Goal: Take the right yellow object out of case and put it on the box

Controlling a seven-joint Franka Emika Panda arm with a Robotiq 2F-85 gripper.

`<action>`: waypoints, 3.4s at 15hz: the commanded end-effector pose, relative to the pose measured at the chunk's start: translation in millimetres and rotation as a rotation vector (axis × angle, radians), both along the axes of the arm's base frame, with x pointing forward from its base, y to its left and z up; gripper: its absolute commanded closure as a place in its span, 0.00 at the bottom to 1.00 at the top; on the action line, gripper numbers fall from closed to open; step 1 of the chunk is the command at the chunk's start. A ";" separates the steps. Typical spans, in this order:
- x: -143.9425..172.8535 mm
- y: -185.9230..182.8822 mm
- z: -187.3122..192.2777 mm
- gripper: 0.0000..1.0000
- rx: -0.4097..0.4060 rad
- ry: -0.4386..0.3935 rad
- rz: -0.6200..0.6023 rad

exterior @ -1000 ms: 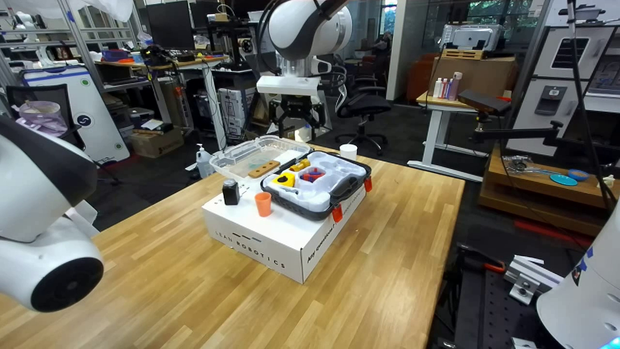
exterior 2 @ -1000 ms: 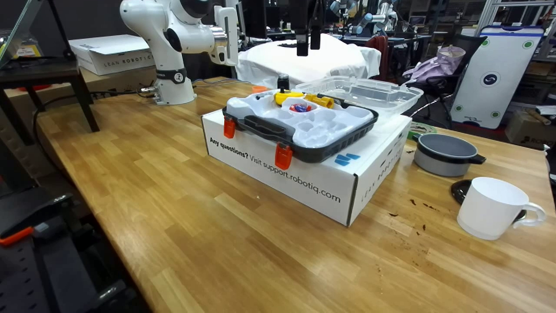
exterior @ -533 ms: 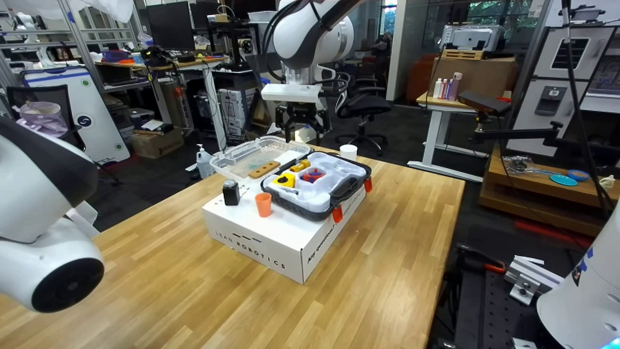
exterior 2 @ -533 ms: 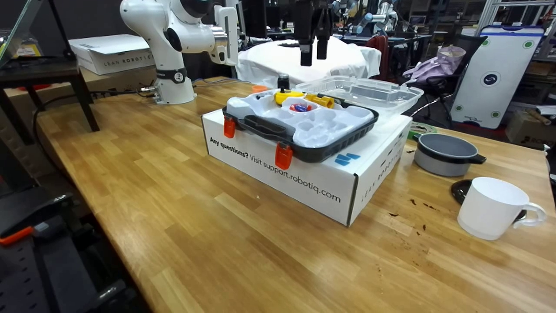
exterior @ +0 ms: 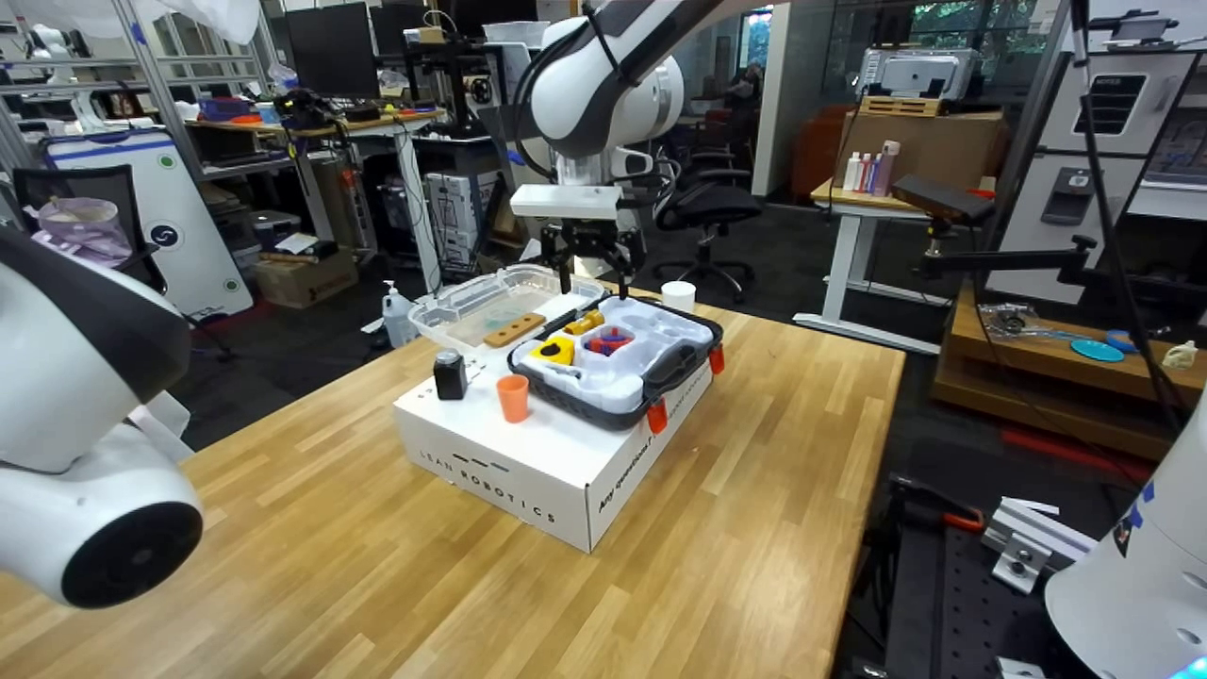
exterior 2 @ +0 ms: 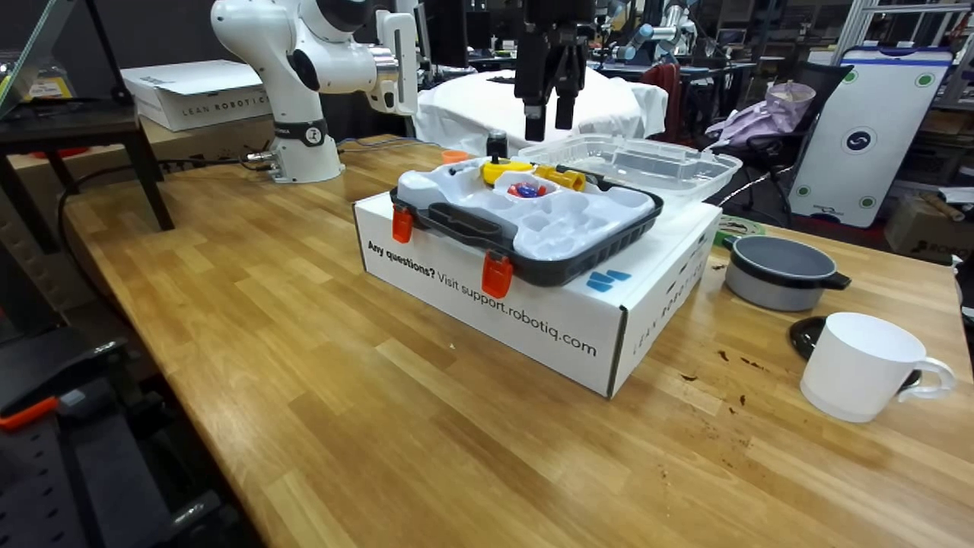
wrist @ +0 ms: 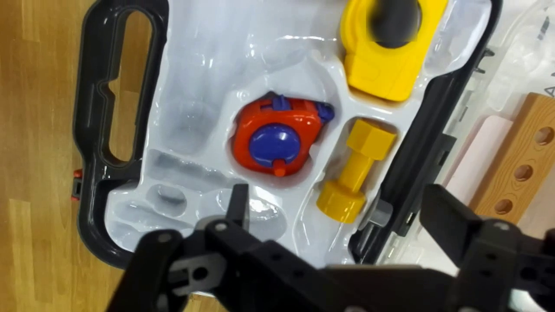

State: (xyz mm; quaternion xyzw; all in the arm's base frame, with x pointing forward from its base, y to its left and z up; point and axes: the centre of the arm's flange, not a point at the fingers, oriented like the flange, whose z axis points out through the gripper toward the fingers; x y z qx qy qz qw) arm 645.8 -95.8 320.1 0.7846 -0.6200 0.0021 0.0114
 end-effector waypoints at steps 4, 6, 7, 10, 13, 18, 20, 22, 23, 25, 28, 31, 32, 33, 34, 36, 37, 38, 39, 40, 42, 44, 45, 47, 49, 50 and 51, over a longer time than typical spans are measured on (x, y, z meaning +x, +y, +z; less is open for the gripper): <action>20.6 -2.7 -2.8 0.11 0.035 -0.019 -0.047; 23.3 -0.2 -3.9 0.06 0.047 -0.023 -0.053; 24.1 0.9 -5.4 0.02 0.055 -0.023 -0.057; 20.7 0.8 -11.3 0.00 0.067 -0.015 -0.067; 17.0 -2.5 -17.8 0.00 0.070 -0.007 -0.078; 17.1 -9.2 -22.1 0.00 0.082 -0.001 -0.099; 17.8 -11.3 -22.8 0.00 0.085 -0.001 -0.104; 17.1 -11.3 -25.1 0.00 0.089 0.001 -0.107; 17.0 -10.9 -26.4 0.00 0.091 0.003 -0.109; 17.7 -10.6 -29.8 0.00 0.092 0.009 -0.110; 20.7 -11.2 -35.8 0.00 0.090 0.017 -0.114; 21.2 -11.7 -40.7 0.00 0.089 0.024 -0.118; 20.8 -11.5 -42.0 0.00 0.090 0.026 -0.118; 20.6 -11.3 -43.1 0.00 0.090 0.028 -0.119; 20.5 -11.2 -43.9 0.00 0.090 0.030 -0.120; 20.4 -11.5 -46.4 0.00 0.089 0.035 -0.121; 20.1 -11.7 -47.8 0.00 0.089 0.037 -0.121; 20.1 -11.8 -49.4 0.00 0.088 0.040 -0.121; 20.1 -12.0 -50.7 0.00 0.088 0.042 -0.121; 20.1 -12.3 -51.4 0.00 0.087 0.044 -0.122; 20.7 -14.0 -49.3 0.00 0.086 0.041 -0.123; 21.8 -16.0 -46.0 0.00 0.084 0.036 -0.124; 22.4 -16.9 -44.6 0.00 0.083 0.033 -0.125; 21.8 -18.5 -43.4 0.00 0.081 0.032 -0.127; 19.4 -19.1 -44.2 0.00 0.083 0.033 -0.130; 18.7 -19.3 -44.3 0.00 0.084 0.033 -0.131; 18.1 -19.4 -44.1 0.00 0.086 0.033 -0.132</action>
